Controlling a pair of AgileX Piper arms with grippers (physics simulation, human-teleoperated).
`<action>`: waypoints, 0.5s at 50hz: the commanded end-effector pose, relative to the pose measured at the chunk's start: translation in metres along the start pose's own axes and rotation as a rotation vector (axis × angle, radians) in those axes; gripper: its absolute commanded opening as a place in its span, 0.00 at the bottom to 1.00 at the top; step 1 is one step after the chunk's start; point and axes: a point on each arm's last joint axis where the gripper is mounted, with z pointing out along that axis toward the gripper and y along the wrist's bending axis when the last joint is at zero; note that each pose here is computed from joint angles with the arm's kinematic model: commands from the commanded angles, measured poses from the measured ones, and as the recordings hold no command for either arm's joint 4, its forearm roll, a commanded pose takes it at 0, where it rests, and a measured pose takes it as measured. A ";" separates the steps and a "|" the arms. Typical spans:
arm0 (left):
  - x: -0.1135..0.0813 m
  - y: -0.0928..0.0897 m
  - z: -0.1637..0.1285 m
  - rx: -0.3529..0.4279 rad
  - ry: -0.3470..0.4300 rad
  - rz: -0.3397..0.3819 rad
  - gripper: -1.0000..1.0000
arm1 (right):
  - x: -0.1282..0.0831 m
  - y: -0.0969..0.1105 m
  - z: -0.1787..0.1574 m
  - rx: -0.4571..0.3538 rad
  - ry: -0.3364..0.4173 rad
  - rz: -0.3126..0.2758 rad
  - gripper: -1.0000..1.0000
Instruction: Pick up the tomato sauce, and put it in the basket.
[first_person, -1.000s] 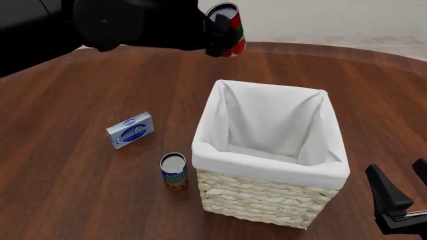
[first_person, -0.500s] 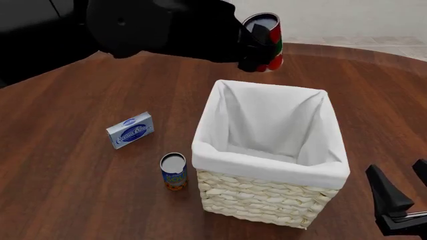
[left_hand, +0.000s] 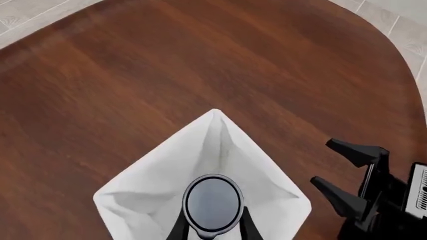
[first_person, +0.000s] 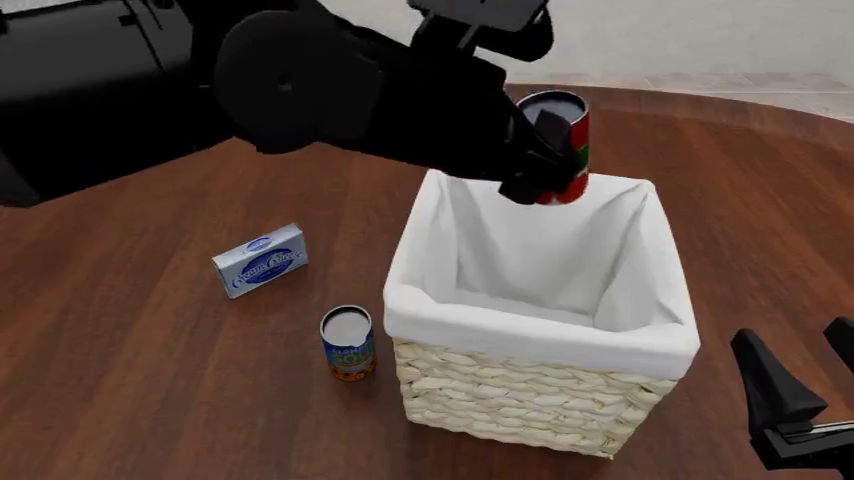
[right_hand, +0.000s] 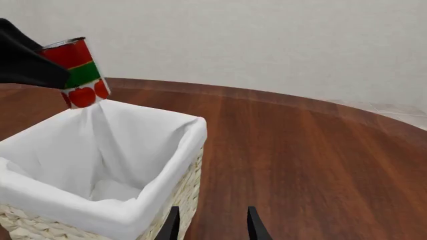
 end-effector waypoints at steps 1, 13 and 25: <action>0.013 0.004 0.019 -0.011 0.105 0.040 0.00 | 0.000 0.000 0.000 -0.002 0.000 -0.001 1.00; 0.024 0.015 0.044 -0.034 0.206 0.064 0.00 | 0.000 0.000 0.002 -0.005 0.001 -0.002 1.00; 0.029 0.017 0.058 -0.034 0.259 0.083 0.00 | 0.000 0.000 0.000 0.001 0.000 0.002 1.00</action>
